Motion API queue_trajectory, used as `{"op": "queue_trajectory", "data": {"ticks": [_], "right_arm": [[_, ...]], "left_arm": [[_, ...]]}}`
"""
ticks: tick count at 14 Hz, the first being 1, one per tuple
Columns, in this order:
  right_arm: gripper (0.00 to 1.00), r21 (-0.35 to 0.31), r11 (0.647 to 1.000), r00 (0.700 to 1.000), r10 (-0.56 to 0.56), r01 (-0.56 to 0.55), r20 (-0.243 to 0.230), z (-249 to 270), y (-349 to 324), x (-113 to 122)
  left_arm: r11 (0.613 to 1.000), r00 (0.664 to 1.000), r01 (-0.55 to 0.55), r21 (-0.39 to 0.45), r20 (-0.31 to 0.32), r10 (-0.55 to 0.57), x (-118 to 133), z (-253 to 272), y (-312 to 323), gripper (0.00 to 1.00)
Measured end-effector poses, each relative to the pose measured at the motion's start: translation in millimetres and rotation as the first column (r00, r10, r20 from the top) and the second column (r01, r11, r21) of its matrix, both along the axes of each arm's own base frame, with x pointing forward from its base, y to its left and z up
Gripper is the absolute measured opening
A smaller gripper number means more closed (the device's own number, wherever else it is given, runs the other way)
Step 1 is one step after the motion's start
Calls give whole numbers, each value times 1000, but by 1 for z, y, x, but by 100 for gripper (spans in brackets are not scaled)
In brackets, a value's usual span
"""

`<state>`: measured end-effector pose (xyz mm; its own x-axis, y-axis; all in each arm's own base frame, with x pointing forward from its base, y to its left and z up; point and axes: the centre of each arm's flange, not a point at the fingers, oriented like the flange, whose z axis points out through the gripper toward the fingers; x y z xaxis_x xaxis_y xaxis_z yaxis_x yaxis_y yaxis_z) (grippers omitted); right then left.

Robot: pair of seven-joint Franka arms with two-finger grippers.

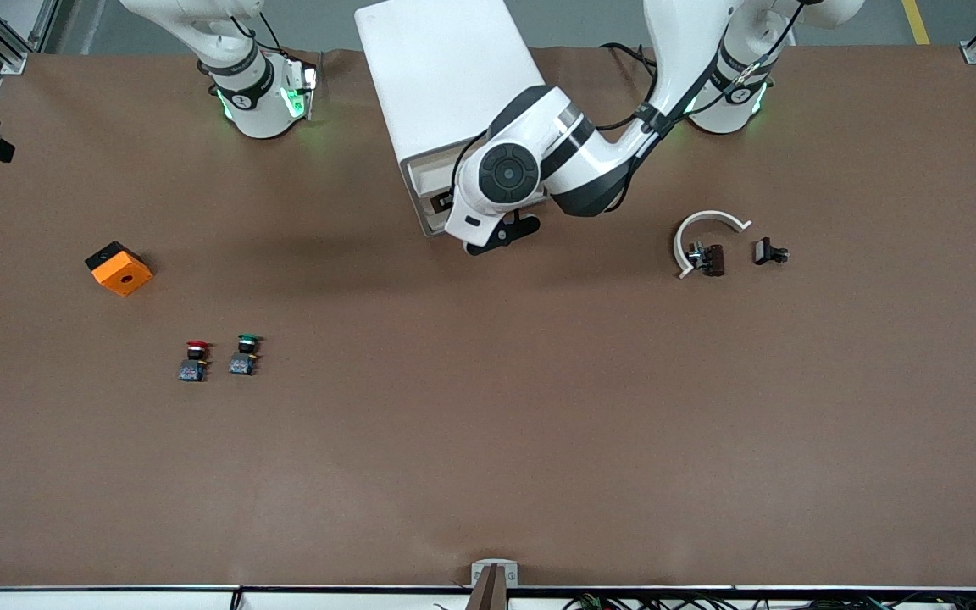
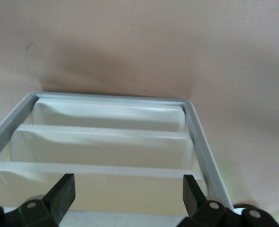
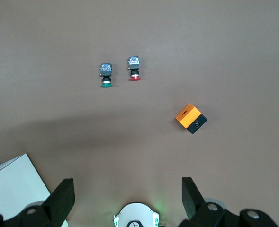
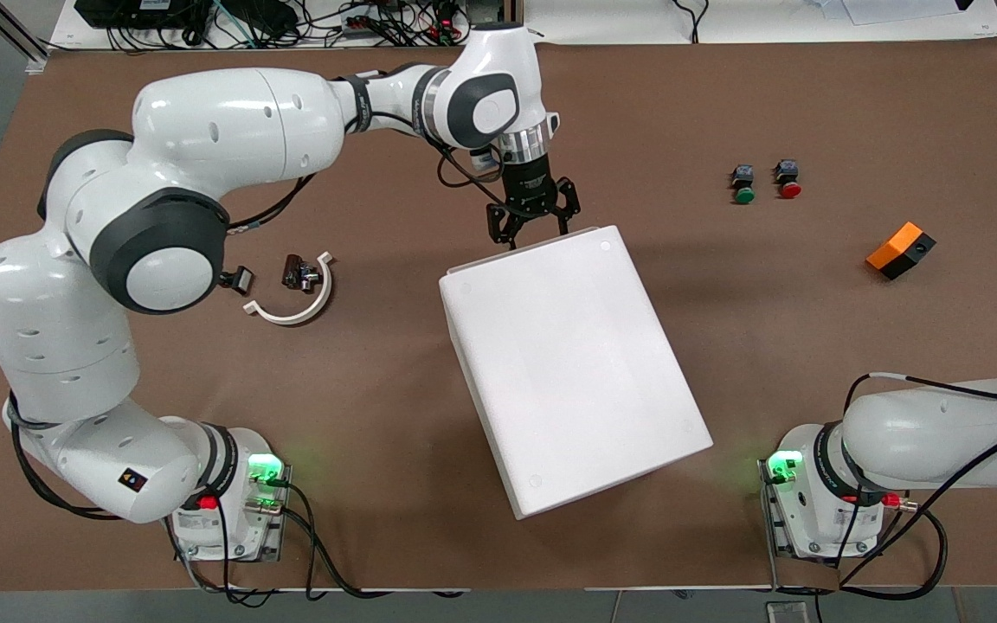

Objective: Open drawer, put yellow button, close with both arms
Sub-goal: 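Push the drawer closed with the left gripper while the right gripper retracts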

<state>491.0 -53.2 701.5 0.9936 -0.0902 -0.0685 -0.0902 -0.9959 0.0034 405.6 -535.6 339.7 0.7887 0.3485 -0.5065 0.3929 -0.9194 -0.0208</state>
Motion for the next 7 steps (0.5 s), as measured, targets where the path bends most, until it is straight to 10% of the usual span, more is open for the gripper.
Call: {"op": "queue_trajectory", "data": {"ticks": [7], "right_arm": [[100, -2, 999, 998, 36, -36, 42, 9, 18, -9]], "left_arm": [[1000, 999, 12, 26, -39, -11, -31, -8, -13, 100]]}}
